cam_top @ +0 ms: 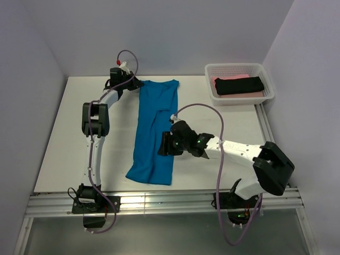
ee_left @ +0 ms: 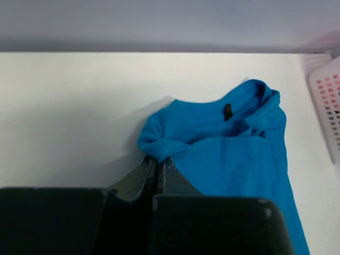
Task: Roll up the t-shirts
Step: Fold the tshirt
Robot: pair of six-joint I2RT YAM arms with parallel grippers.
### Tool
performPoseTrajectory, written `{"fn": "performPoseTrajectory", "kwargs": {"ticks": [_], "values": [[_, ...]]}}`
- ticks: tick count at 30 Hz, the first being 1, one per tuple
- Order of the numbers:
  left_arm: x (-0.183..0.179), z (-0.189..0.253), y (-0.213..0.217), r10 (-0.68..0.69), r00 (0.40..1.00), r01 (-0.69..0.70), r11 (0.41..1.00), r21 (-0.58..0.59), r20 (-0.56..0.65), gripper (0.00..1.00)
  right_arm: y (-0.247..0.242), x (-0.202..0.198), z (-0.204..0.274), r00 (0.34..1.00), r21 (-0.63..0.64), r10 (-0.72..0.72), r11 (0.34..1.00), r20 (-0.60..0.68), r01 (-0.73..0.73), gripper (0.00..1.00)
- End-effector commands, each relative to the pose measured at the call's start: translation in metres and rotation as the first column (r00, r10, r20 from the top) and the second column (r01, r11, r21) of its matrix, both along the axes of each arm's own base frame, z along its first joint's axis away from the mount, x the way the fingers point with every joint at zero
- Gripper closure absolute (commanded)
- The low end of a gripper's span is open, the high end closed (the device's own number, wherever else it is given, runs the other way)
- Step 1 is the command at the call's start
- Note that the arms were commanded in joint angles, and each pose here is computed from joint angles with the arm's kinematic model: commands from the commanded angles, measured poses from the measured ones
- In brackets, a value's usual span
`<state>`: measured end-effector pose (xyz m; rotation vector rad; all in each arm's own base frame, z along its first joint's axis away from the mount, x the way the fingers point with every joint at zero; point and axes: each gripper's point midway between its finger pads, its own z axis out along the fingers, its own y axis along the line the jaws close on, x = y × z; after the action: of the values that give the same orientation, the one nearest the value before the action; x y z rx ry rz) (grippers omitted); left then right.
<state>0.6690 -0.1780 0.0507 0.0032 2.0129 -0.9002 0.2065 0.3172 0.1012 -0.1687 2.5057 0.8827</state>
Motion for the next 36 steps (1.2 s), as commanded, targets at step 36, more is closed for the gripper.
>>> {"fn": "performPoseTrajectory", "kwargs": {"ticks": [36], "values": [[0.035,0.06,0.102,0.164,0.953,-0.176,0.984,0.022,0.254,1.0,0.073,-0.039,-0.062,0.996,-0.261,0.045,0.963,-0.077,-0.064,0.52]]}}
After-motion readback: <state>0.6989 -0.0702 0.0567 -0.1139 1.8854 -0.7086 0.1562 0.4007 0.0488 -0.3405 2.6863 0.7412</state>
